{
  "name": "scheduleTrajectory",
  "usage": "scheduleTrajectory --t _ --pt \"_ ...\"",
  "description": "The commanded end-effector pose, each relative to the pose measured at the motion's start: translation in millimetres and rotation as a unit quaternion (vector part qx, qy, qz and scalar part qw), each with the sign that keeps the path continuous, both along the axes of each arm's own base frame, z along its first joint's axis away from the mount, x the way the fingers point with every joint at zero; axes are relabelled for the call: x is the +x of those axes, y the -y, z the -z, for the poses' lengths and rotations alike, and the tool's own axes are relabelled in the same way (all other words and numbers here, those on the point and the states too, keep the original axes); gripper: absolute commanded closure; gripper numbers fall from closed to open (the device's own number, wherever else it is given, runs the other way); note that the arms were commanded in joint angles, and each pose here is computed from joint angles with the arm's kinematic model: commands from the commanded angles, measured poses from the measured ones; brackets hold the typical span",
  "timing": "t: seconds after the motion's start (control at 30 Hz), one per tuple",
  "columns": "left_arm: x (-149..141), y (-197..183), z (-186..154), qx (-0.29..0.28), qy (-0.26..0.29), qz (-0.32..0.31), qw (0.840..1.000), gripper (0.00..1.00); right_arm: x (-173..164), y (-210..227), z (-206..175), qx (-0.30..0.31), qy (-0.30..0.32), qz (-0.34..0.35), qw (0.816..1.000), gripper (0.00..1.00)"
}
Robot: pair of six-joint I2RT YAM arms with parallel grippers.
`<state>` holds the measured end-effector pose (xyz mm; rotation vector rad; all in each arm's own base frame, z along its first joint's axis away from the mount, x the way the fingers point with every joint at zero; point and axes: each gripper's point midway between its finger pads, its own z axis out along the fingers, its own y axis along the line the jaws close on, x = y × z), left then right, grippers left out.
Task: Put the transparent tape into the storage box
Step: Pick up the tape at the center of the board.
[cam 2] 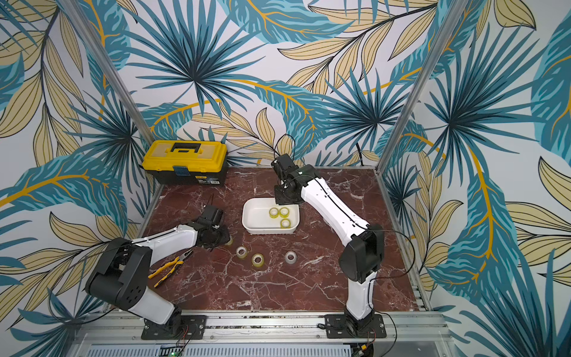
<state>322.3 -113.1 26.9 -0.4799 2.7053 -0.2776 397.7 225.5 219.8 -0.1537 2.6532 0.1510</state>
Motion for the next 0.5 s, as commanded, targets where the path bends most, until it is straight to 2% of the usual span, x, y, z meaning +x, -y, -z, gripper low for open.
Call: scheduleTrajectory --t 0.0,0.03,0.13,0.17,0.47 --pt "-42 -9 33 0.030 -0.076 0.005 0.997 0.77 -6 3 -1 -0.006 -0.004 0.005 1.000 0.65" --pt "-43 -8 33 0.032 -0.076 0.007 0.997 0.80 -6 4 0 -0.006 -0.004 0.006 1.000 0.65" --pt "-48 -8 37 0.034 -0.084 0.010 0.996 0.98 -7 2 -1 -0.004 -0.004 0.005 1.000 0.65" --pt "-49 -8 37 0.033 -0.085 0.010 0.996 1.00 -7 3 -1 -0.004 -0.005 0.005 1.000 0.65" --pt "-43 -9 22 0.044 -0.068 0.011 0.997 1.00 -8 3 -5 -0.001 -0.001 0.003 1.000 0.65"
